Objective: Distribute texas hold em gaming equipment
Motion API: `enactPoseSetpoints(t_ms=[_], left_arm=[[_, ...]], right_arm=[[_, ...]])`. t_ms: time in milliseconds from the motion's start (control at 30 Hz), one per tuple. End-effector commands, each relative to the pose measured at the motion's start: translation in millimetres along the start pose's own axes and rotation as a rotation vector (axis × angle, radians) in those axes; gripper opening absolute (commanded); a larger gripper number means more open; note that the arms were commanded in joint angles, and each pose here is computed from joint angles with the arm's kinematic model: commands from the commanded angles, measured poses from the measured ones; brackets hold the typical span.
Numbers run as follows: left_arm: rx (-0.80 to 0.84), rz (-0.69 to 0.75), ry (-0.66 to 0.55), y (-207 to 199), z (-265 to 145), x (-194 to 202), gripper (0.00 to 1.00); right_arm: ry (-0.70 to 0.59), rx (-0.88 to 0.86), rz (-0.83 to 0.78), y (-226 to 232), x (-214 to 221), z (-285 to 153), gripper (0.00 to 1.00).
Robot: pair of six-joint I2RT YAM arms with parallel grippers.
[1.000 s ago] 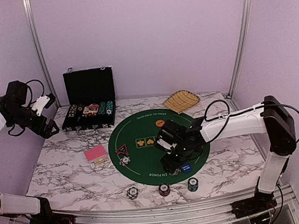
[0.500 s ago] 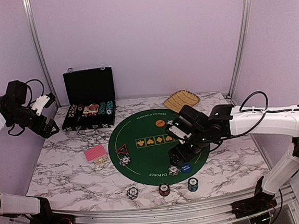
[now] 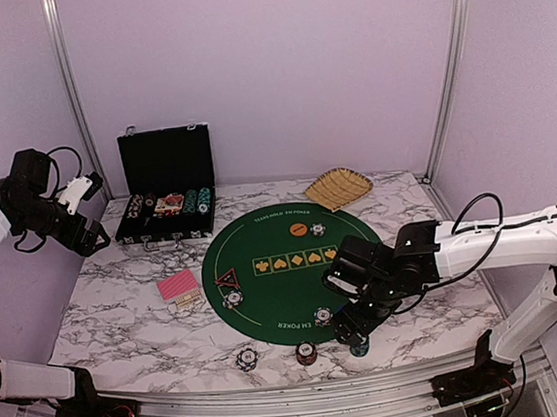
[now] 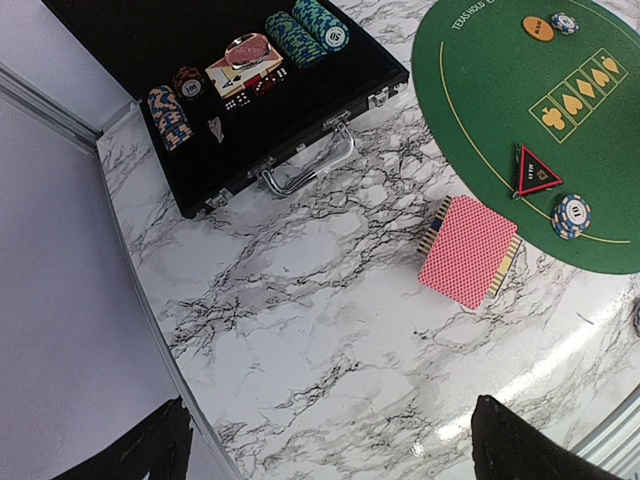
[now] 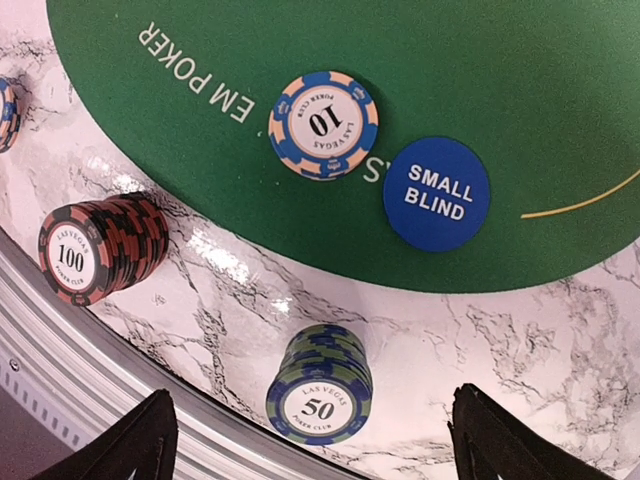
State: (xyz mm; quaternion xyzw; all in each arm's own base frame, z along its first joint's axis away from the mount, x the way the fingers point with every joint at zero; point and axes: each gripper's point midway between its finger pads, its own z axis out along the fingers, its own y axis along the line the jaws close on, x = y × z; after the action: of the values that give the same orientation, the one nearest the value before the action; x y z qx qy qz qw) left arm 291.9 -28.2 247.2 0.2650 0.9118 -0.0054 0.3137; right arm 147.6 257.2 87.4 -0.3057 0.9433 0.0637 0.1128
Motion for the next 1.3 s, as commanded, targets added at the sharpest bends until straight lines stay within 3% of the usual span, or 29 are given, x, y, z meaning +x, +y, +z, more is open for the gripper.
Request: enactPoseSetpoints(t_ms=[0,1067,1267], left_arm=[[0.015,0.001,-0.007,-4.6,-8.3,-2.0,0.99],[0.013,0.001,-0.009,-3.8,-8.7,-3.5,0.99],[0.014,0.001,-0.009,-4.0,-8.6,-3.2,0.99]], right_arm=[[-0.001,-0.003,0.012,4.1,-0.9,9.0,0.91],[0.048,0.003,0.005,1.5,15.4,36.6,0.62],[0.042,0.005,0.004,1.4,13.1,34.3,0.51]])
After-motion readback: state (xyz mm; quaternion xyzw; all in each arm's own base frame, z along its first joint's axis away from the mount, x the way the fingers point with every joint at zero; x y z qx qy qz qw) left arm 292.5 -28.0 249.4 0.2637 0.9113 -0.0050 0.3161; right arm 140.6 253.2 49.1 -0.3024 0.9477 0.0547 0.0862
